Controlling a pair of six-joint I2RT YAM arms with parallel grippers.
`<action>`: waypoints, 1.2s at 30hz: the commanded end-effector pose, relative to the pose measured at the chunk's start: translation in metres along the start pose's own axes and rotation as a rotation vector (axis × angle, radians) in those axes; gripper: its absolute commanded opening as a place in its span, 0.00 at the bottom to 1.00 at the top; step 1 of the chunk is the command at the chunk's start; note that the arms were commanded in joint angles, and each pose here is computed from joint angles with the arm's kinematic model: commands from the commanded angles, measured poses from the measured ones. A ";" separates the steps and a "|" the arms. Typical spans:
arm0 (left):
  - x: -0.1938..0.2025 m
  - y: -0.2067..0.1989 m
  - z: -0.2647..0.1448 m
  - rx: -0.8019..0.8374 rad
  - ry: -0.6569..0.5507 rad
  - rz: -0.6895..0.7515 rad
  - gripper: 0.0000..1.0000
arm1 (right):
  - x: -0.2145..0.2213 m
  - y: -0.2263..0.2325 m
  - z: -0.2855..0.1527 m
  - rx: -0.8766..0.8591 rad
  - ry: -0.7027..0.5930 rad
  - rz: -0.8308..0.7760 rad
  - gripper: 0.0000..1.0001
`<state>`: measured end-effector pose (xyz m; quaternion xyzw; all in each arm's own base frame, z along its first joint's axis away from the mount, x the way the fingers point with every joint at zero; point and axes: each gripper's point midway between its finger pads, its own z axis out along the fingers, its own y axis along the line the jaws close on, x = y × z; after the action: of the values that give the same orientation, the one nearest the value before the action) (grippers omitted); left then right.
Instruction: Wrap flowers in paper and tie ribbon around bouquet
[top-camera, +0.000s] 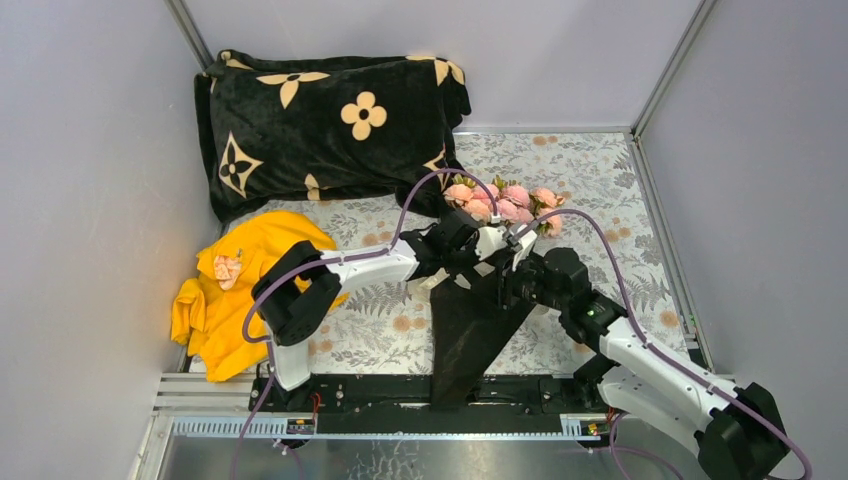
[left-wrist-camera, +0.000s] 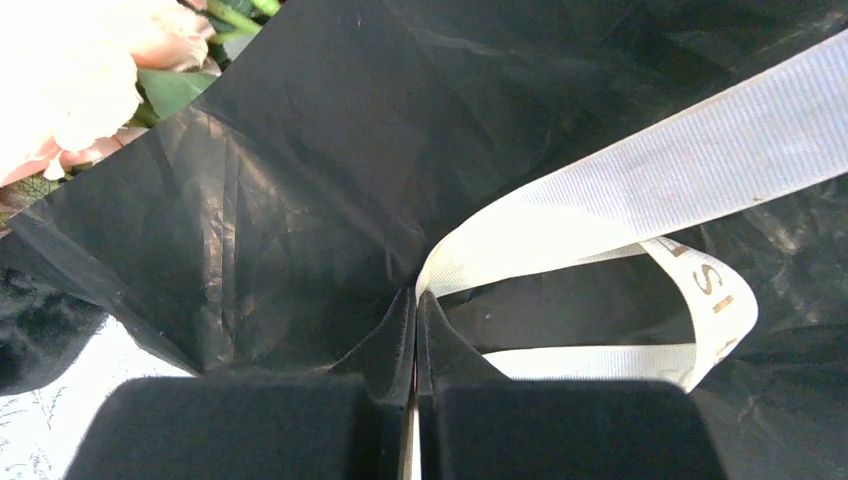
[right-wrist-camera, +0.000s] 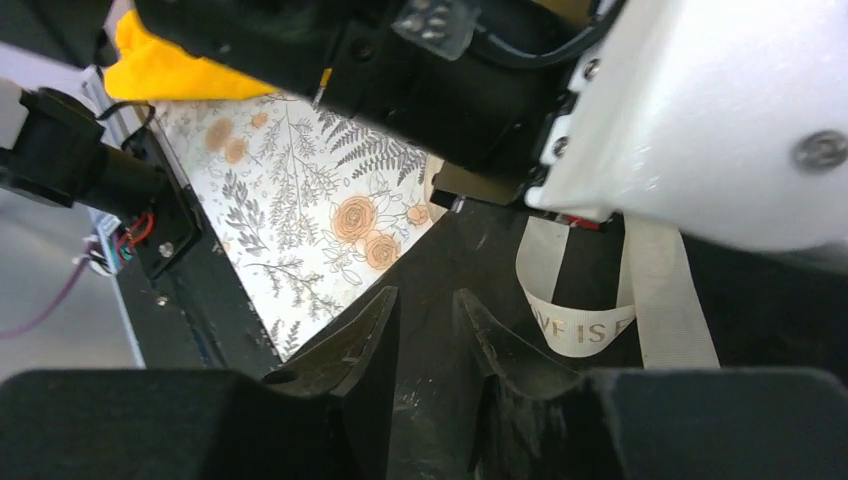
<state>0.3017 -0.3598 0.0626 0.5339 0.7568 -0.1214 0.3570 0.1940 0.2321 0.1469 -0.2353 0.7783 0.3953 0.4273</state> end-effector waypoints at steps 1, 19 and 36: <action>-0.005 0.007 0.007 0.025 -0.041 -0.064 0.00 | -0.018 0.001 0.004 0.008 -0.088 -0.205 0.34; -0.002 -0.005 0.007 0.111 -0.045 -0.082 0.00 | 0.029 -0.077 0.028 0.523 0.040 -0.061 0.61; -0.002 -0.009 -0.001 0.131 -0.027 -0.109 0.00 | 0.066 -0.101 0.011 0.718 0.101 0.148 0.07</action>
<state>0.2889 -0.3524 0.0461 0.5220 0.7781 -0.1734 0.3034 0.2411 0.2016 0.0559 -0.0829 0.8849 0.1571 0.4305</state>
